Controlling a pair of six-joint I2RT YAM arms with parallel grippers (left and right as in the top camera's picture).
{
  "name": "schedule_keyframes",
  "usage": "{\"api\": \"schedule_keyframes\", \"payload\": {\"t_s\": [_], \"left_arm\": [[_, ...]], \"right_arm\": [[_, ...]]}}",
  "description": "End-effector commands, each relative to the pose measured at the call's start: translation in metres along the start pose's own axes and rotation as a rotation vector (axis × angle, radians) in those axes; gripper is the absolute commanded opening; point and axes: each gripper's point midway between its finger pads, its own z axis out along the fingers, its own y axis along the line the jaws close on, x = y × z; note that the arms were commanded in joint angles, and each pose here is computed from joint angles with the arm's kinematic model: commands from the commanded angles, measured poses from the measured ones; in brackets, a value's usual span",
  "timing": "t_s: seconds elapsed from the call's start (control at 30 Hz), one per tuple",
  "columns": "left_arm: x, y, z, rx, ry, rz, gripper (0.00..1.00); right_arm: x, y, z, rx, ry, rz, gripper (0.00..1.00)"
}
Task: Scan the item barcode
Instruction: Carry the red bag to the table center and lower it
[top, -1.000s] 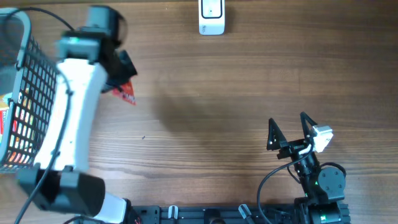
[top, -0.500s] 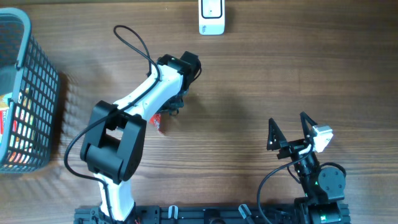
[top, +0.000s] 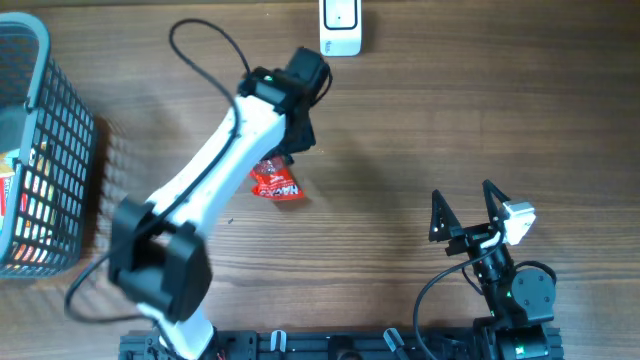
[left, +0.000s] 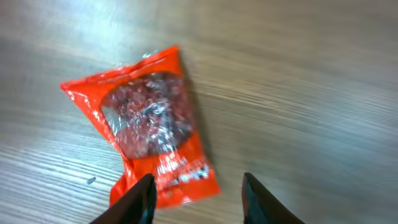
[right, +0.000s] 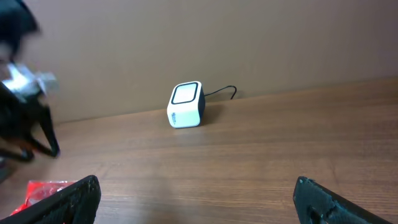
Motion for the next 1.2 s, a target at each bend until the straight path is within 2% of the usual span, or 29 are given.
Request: {"api": "schedule_keyframes", "payload": {"t_s": [0.0, 0.03, 0.1, 0.2, 0.4, 0.5, 0.7, 0.73, 0.8, 0.83, 0.97, 1.0, 1.1, 1.17], "left_arm": [[-0.005, 0.009, -0.042, 0.062, -0.055, 0.032, 0.57], [-0.006, 0.023, -0.043, 0.015, -0.059, 0.011, 0.75], [-0.011, 0.063, -0.038, -0.109, -0.044, -0.127, 1.0], [-0.008, 0.09, -0.023, -0.128, 0.039, -0.271, 1.0], [0.01, 0.109, 0.047, 0.03, 0.205, -0.452, 1.0], [0.019, 0.101, 0.072, 0.146, 0.245, -0.49, 1.0], [0.019, 0.079, 0.105, 0.338, 0.2, -0.5, 0.99], [0.017, 0.077, 0.107, 0.355, 0.187, -0.498, 0.96], [0.015, 0.076, 0.111, 0.366, 0.166, -0.495, 0.72], [0.014, 0.076, 0.112, 0.369, 0.16, -0.495, 0.56], [0.012, 0.077, 0.113, 0.363, 0.149, -0.496, 0.19], [0.013, 0.077, 0.112, 0.363, 0.149, -0.496, 0.04], [0.006, 0.08, 0.098, 0.372, 0.124, -0.453, 0.04], [-0.009, 0.084, 0.069, 0.375, 0.077, -0.407, 0.04]], "right_arm": [[-0.003, -0.002, 0.0, 0.013, -0.014, -0.018, 1.0], [-0.003, -0.002, 0.0, 0.013, -0.014, -0.019, 1.0], [-0.003, -0.002, 0.0, 0.013, -0.014, -0.018, 1.0], [-0.003, -0.002, 0.0, 0.012, -0.014, -0.019, 1.0], [-0.003, -0.002, 0.0, 0.013, -0.014, -0.018, 1.0], [-0.003, -0.002, 0.0, 0.013, -0.014, -0.019, 1.0], [-0.003, -0.002, 0.0, 0.013, -0.014, -0.018, 1.0], [-0.003, -0.002, 0.0, 0.013, -0.014, -0.018, 1.0], [-0.003, -0.002, 0.0, 0.013, -0.014, -0.019, 1.0], [-0.003, -0.002, 0.0, 0.013, -0.014, -0.019, 1.0], [-0.003, -0.002, 0.0, 0.013, -0.014, -0.019, 1.0], [-0.003, -0.002, 0.0, 0.013, -0.014, -0.019, 1.0], [-0.003, -0.002, 0.0, 0.013, -0.014, -0.019, 1.0], [-0.003, -0.002, 0.0, 0.012, -0.014, -0.019, 1.0]]}}
